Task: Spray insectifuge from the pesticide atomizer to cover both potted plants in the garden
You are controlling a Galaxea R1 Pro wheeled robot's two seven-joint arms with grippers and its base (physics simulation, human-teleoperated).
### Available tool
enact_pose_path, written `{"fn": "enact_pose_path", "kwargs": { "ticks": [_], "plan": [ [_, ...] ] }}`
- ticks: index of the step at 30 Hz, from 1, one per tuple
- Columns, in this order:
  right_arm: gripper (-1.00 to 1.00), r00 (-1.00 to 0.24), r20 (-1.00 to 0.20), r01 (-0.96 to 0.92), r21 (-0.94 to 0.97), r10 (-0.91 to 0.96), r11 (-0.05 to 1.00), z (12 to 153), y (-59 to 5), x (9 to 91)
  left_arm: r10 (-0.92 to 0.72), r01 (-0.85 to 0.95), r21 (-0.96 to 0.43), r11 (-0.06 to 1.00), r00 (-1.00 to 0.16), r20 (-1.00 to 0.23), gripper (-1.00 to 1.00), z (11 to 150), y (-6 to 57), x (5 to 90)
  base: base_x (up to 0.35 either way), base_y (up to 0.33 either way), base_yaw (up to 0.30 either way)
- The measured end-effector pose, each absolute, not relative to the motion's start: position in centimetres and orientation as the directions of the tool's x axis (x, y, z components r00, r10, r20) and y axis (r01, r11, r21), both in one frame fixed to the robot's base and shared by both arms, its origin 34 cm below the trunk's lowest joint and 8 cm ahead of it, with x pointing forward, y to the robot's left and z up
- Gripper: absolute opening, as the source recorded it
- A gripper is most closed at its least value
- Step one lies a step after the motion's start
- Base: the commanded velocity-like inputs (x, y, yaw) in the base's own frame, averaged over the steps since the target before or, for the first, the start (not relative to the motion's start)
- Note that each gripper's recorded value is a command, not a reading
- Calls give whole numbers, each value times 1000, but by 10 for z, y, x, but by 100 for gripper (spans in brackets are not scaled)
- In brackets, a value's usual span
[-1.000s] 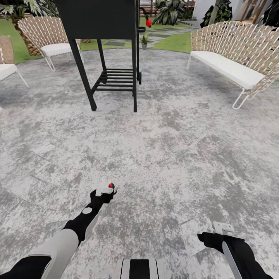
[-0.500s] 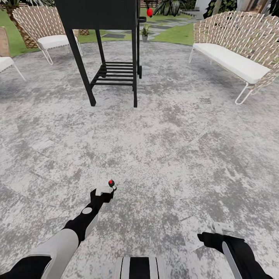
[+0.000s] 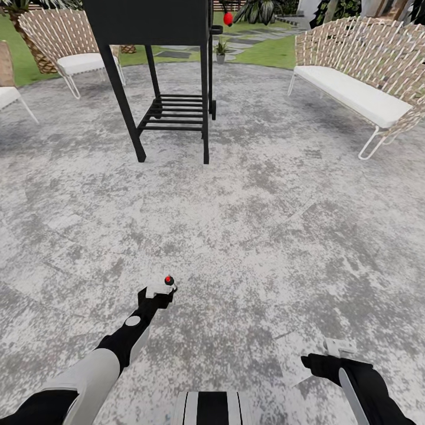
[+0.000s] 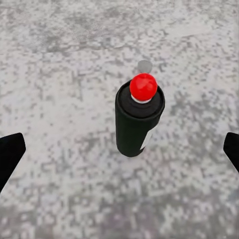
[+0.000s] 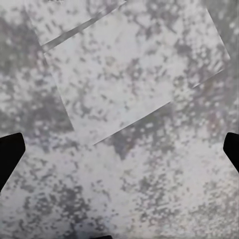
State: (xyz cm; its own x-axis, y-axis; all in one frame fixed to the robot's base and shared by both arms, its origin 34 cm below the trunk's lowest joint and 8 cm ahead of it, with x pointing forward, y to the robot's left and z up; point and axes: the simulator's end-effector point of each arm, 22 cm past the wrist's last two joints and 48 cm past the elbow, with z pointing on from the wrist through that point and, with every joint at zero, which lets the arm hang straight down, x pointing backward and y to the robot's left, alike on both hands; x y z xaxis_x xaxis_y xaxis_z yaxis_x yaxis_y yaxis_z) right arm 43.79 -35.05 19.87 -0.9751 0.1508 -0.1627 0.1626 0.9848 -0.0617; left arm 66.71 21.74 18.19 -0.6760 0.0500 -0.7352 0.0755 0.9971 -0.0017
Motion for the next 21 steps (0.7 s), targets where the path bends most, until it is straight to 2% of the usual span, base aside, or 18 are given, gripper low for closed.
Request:
{"fn": "enact_pose_path", "kwargs": {
  "ticks": [7, 21],
  "plan": [
    [100, -975, -163, 164, -62, 152, 984, 199, -351, 438, 50, 75, -1, 997, -676, -735, 100, 182, 218, 667, 228, 0, 0],
    [100, -975, -163, 164, -62, 152, 984, 199, -351, 438, 50, 76, -2, 997, -675, -736, 100, 182, 216, 668, 15, 0, 0]
  ]
}}
